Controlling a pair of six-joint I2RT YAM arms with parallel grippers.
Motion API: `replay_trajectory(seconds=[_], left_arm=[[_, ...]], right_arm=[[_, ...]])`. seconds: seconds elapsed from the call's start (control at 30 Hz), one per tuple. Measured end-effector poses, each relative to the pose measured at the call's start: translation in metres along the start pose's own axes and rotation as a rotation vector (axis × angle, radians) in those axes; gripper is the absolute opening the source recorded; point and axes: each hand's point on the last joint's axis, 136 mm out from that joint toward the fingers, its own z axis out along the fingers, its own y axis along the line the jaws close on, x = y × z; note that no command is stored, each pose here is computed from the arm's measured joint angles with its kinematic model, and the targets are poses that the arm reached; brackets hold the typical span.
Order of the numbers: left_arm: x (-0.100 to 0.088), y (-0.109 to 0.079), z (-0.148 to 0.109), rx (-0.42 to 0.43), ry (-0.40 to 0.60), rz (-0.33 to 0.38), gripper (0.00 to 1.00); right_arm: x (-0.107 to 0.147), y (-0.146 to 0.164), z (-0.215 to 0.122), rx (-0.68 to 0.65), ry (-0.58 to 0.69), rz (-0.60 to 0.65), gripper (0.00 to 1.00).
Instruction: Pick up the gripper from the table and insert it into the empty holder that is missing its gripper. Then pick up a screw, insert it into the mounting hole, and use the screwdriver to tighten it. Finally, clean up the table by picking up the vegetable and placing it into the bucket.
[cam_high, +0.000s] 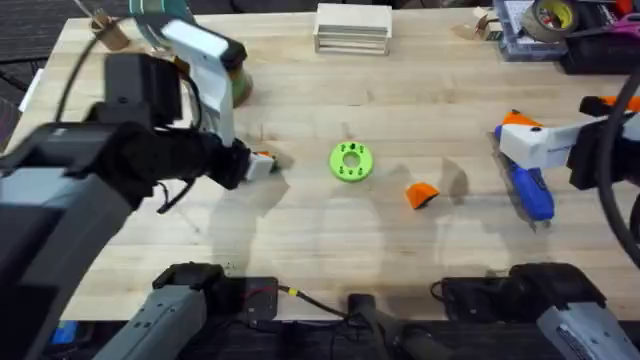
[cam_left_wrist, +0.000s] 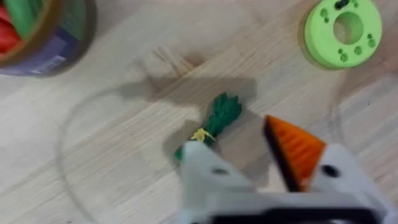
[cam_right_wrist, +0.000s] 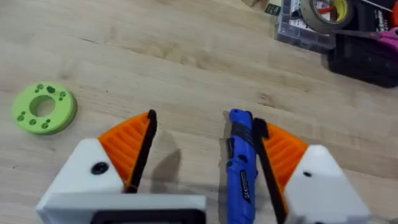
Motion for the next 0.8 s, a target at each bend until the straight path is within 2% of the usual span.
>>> replay_trajectory(seconds=[0.13, 0.2, 0.33, 0.37, 0.4, 0.53, 0.57, 0.7, 0.73, 0.8], left_arm=[[-0.033, 0.003, -0.031, -0.053, -0.114, 0.043, 0.929], [-0.051, 0.003, -0.052, -0.084, -0.190, 0.071, 0.988], [-0.072, -0.007, -0.085, -0.108, -0.315, 0.122, 0.992], [-0.074, -0.011, -0.091, -0.103, -0.342, 0.133, 0.978], [-0.075, -0.015, -0.095, -0.096, -0.361, 0.140, 0.868], [-0.079, -0.030, -0.110, -0.062, -0.429, 0.176, 0.244], [-0.080, -0.032, -0.112, -0.059, -0.442, 0.190, 0.193], [-0.084, -0.037, -0.117, -0.043, -0.474, 0.204, 0.808], [-0.084, -0.038, -0.117, -0.038, -0.475, 0.203, 0.936], [-0.085, -0.041, -0.118, -0.023, -0.481, 0.205, 0.989]], right_arm=[[0.000, 0.000, 0.000, 0.000, 0.000, 0.000, 0.991], [0.000, 0.000, 0.000, 0.000, 0.000, 0.000, 0.992], [0.000, 0.000, 0.000, 0.000, 0.000, 0.000, 0.991], [0.000, 0.000, 0.000, 0.000, 0.001, 0.000, 0.991], [0.000, 0.000, 0.000, 0.000, 0.001, 0.000, 0.991], [0.000, 0.000, 0.000, 0.000, 0.001, 0.000, 0.991], [0.000, 0.000, 0.000, 0.000, 0.000, 0.000, 0.991], [0.000, 0.000, 0.000, 0.000, 0.001, 0.000, 0.992], [0.000, 0.000, 0.000, 0.000, 0.001, 0.000, 0.992], [0.000, 0.000, 0.000, 0.000, 0.001, 0.000, 0.991]])
